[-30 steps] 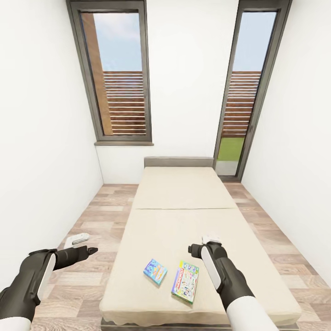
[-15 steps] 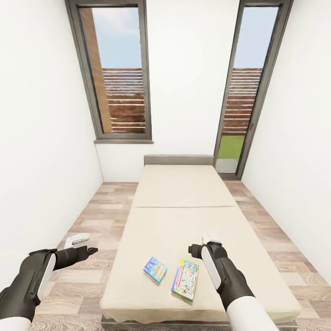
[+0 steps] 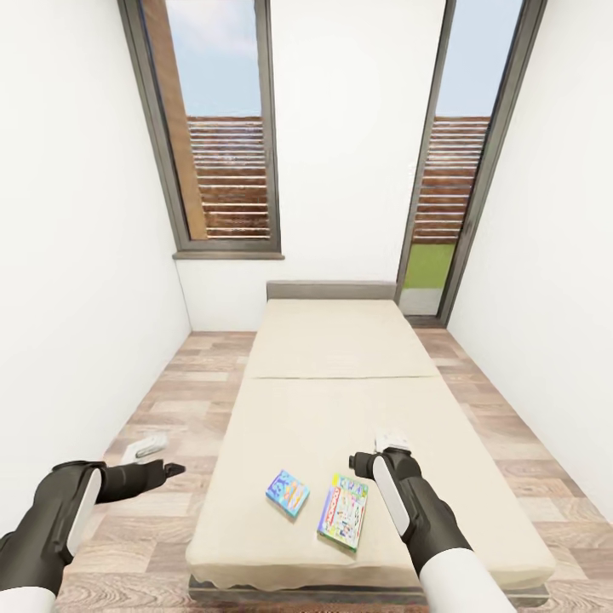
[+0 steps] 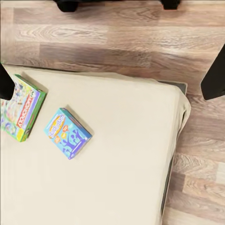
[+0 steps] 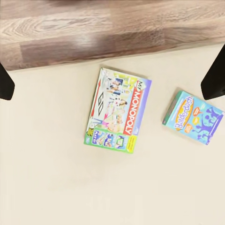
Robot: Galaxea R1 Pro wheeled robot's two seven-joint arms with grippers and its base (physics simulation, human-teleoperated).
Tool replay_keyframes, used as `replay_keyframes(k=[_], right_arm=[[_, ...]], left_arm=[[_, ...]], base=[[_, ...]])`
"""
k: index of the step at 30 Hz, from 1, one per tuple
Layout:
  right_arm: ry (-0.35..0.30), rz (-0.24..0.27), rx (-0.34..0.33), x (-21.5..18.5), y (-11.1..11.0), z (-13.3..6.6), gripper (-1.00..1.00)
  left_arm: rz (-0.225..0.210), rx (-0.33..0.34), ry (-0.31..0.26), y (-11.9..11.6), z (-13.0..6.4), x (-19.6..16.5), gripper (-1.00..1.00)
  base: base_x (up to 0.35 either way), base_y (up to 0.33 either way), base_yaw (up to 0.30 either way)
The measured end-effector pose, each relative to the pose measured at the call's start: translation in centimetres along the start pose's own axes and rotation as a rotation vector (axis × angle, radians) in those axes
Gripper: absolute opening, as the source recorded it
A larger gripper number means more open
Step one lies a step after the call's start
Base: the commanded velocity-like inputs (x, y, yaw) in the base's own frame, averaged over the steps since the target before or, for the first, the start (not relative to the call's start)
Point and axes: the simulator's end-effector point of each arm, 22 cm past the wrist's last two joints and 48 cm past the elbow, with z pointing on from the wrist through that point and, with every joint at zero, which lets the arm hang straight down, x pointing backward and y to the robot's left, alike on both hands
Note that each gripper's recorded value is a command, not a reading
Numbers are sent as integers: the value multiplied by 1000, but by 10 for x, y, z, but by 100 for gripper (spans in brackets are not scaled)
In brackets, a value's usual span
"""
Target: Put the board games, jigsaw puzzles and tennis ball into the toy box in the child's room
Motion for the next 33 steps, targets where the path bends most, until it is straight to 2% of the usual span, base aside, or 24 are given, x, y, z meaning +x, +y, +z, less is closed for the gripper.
replay_keyframes(k=[3, 4, 6, 10, 14, 19, 33], right_arm=[[5, 2, 1, 2, -1, 2, 100], [6, 2, 2, 2, -1, 2, 100], [10, 3, 4, 4, -2, 4, 100], [19, 14, 11, 7, -6, 7, 100], [26, 20, 16, 9, -9, 9, 100], [33, 21, 18, 11, -10, 12, 100], [46, 21, 20, 14, -14, 20, 100]], left_arm=[[-24, 170, 34, -34, -3, 7, 100], [-26, 203, 37, -41, -4, 7, 100], [-29, 323, 40, -67, -11, 4, 100], [-30, 455, 46, -80, -27, 0, 100], [-68, 592, 79, -84, -41, 7, 100], [-95, 624, 98, -73, -44, 11, 100], [-116, 630, 113, -66, -40, 15, 100]], base=[[0, 0, 0], [0, 0, 0], [0, 0, 0], [0, 0, 0], [0, 0, 19], [0, 0, 52], [0, 0, 31]])
